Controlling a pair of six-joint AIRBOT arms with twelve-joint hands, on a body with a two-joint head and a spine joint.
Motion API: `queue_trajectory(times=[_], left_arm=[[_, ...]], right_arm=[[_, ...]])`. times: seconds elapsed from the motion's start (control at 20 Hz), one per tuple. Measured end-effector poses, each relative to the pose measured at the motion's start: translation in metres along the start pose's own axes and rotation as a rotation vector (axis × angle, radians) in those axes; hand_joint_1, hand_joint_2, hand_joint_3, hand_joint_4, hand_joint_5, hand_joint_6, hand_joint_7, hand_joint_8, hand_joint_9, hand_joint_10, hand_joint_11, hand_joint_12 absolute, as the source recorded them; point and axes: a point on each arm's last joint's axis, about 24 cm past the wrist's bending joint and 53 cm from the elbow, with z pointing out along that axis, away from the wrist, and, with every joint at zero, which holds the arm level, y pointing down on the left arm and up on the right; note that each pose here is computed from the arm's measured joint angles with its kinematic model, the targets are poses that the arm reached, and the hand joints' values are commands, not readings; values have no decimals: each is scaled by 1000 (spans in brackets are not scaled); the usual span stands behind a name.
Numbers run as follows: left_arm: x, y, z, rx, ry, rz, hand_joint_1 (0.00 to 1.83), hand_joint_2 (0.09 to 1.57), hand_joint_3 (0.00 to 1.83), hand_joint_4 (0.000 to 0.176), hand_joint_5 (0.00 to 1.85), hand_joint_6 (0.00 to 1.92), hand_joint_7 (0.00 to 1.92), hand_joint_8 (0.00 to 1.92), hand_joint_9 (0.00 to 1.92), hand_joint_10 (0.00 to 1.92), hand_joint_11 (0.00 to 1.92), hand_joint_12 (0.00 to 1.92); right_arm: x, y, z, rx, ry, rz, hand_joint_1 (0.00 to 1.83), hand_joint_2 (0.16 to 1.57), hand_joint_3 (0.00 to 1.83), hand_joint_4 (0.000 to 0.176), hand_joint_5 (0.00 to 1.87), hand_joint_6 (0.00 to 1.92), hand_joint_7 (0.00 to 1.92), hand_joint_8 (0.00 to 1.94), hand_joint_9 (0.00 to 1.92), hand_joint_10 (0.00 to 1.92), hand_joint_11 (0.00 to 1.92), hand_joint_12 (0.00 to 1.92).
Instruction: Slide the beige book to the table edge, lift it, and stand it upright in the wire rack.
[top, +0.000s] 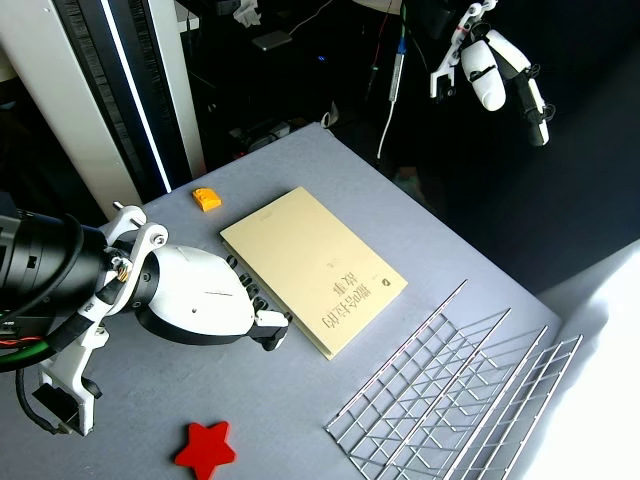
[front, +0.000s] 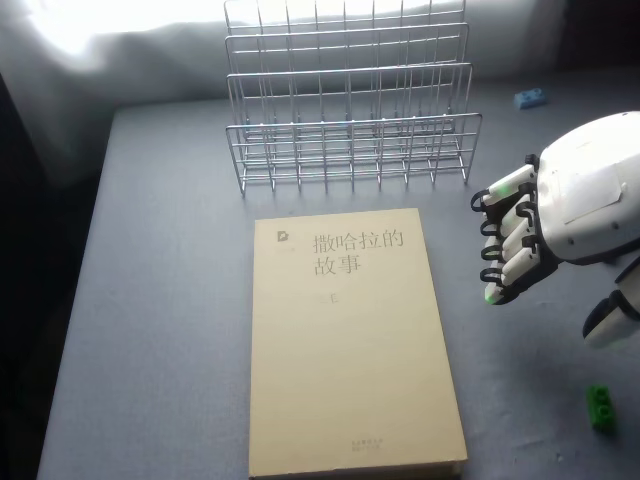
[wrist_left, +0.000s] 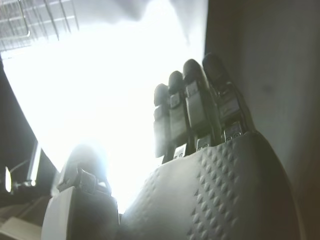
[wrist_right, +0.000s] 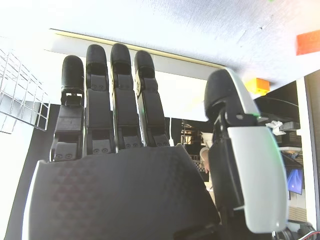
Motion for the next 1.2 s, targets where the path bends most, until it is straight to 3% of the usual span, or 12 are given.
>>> queue_trajectory(times=[0.35, 0.5, 0.6, 0.7, 0.75, 0.85, 1.0, 1.05, 1.2], left_arm=[[-1, 14, -2, -72, -6, -118, 78, 1282, 1, 0, 375, 1, 391, 1, 369, 2, 1, 834], [-11, 17, -4, -84, -55, -183, 57, 1287, 1, 0, 375, 0, 389, 2, 370, 6, 5, 833], [9, 20, 3, -130, 76, -80, 39, 1289, 2, 0, 380, 2, 394, 3, 374, 4, 15, 837], [22, 20, 3, -149, 134, -39, 44, 1289, 0, 0, 375, 5, 384, 3, 361, 2, 12, 833], [23, 25, 2, -178, 131, -60, 29, 1290, 1, 0, 388, 8, 391, 5, 365, 3, 16, 834], [28, 52, -9, -323, 151, -106, 2, 1297, 3, 0, 394, 7, 394, 4, 362, 1, 10, 826], [37, 86, -25, -493, 185, -110, 6, 1292, 0, 0, 418, 12, 417, 9, 384, 8, 32, 830], [35, 91, -27, -519, 175, -117, 0, 1292, 0, 0, 414, 3, 418, 3, 385, 3, 20, 850], [7, 107, -39, -649, 61, -171, 20, 1289, 0, 0, 388, 0, 392, 0, 365, 0, 0, 847]], right_arm=[[6, 13, 17, -35, 30, -10, 252, 1229, 3, 0, 395, 2, 395, 2, 368, 3, 0, 996], [7, 18, 27, -43, 36, -18, 218, 1241, 3, 0, 381, 0, 358, 0, 325, 0, 0, 887], [6, 22, 32, -52, 37, -24, 210, 1251, 3, 0, 380, 6, 358, 2, 329, 2, 0, 928], [1, 26, 38, -55, 27, -25, 223, 1241, 0, 0, 400, 7, 381, 5, 350, 6, 0, 926], [0, 27, 40, -59, 24, -24, 215, 1243, 0, 0, 406, 7, 397, 9, 366, 11, 0, 931], [5, 26, 44, -58, 37, -25, 196, 1245, 1, 0, 394, 4, 388, 5, 366, 4, 0, 919], [2, 32, 51, -66, 33, -33, 262, 1230, 0, 0, 396, 3, 402, 6, 374, 5, 0, 927], [0, 34, 54, -71, 30, -35, 256, 1232, 0, 0, 390, 0, 394, 2, 363, 1, 0, 920], [-1, 42, 64, -86, 33, -46, 223, 1242, 2, 0, 376, 2, 393, 3, 370, 5, 0, 948]])
